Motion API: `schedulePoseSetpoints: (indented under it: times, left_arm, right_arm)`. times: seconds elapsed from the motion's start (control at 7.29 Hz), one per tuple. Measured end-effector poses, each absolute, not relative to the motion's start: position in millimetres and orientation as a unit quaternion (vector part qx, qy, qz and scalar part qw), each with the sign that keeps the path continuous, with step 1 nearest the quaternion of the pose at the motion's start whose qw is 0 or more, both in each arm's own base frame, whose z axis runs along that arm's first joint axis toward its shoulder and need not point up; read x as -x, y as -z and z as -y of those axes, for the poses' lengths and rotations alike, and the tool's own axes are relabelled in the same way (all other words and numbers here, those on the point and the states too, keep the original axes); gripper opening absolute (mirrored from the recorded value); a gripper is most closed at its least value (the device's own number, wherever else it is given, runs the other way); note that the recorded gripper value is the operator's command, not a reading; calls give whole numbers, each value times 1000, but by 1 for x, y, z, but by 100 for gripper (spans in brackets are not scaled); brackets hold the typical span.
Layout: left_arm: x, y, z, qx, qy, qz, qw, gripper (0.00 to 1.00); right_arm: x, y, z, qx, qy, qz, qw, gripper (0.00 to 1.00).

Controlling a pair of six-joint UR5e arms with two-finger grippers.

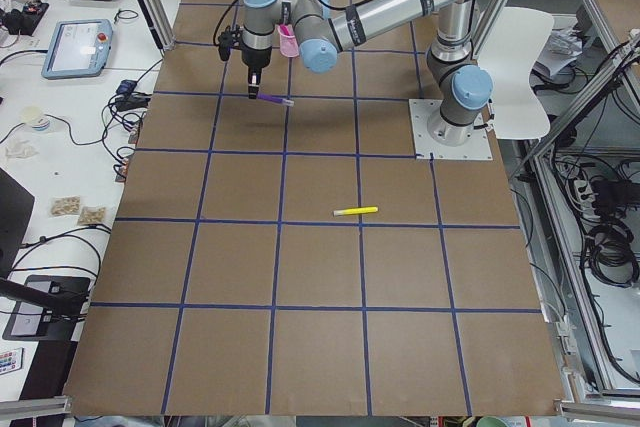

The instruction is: Insert purple and pink pens into pink cup

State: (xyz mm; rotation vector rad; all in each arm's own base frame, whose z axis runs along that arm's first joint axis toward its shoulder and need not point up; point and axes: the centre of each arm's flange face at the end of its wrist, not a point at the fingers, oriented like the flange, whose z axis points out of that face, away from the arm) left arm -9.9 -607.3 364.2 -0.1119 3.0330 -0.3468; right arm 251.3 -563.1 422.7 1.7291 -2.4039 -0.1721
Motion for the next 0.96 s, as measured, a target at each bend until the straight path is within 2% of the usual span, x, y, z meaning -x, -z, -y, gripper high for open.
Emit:
schedulePoseSetpoints:
  times: [0.41, 0.69, 0.96]
  left_arm:
    - [110, -390, 612, 79, 199, -977, 15, 0]
    - [171, -394, 608, 119, 251, -960, -23, 0]
    - [228, -377, 595, 165, 245, -954, -56, 0]
  right_arm:
    - [-151, -457, 534, -457, 16, 888, 46, 100]
    - [-122, -463, 498, -298, -3, 955, 16, 100]
    - [-117, -472, 482, -125, -16, 992, 7, 100]
